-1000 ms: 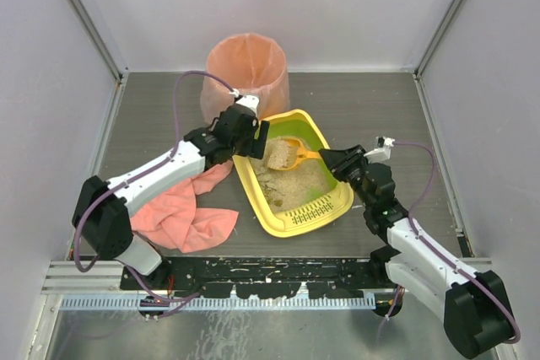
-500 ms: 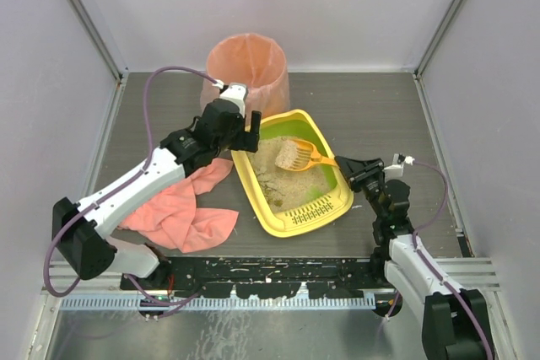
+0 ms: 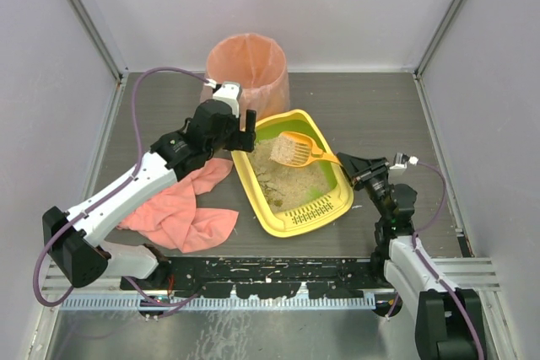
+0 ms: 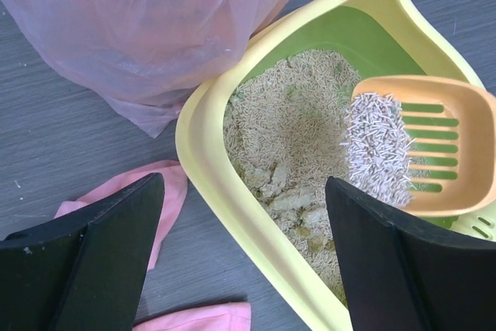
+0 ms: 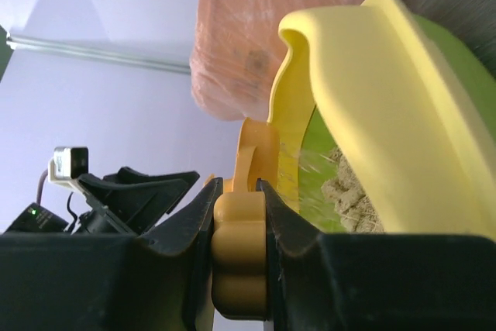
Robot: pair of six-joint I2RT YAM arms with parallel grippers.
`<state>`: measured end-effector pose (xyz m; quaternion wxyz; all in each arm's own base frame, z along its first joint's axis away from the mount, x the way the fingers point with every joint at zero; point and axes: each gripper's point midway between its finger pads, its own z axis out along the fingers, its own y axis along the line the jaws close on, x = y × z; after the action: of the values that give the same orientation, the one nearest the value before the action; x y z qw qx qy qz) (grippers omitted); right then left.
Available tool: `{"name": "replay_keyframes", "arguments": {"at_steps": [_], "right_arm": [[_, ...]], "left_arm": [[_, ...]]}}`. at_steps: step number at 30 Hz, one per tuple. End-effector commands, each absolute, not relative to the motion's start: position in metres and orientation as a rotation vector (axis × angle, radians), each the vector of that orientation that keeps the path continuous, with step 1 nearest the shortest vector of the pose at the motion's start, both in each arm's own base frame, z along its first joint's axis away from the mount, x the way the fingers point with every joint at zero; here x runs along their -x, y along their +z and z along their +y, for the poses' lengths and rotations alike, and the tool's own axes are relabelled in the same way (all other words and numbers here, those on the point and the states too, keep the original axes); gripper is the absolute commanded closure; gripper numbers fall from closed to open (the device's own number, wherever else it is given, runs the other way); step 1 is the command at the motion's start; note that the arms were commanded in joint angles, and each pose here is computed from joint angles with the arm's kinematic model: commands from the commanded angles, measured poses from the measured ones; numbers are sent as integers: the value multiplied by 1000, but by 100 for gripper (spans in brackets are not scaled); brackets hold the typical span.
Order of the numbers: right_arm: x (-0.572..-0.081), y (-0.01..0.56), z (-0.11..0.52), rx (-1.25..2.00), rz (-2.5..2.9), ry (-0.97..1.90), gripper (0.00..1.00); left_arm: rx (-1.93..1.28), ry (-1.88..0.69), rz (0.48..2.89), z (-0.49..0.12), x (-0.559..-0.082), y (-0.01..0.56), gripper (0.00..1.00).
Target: Clean the litter box
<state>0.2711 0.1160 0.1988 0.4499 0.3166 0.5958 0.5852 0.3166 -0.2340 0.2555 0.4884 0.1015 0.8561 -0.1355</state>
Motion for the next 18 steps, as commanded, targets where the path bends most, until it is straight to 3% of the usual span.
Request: {"name": "replay_keyframes", "arguments": {"at_steps": [1,10,13,15,18], "right_arm": [[-267,214,110,-770,1398,1496,99],[-260,219,118,-705,1404,1559,99],[-266,208,99,-823,1369,1522,99],[-263,217,115,-713,1416,1537,99],[-263,212,105,-759,1394,1529,99]], "left_arm": [[-213,-350,2043,-230,-315,270,13],[-210,-349,2052,-229,-316,263,13],[-206,-355,2055,-229,-315,264,13],[-210,-365,2056,-231,-314,263,13],[-205,-364,2053,-230,-316,263,10]]}}
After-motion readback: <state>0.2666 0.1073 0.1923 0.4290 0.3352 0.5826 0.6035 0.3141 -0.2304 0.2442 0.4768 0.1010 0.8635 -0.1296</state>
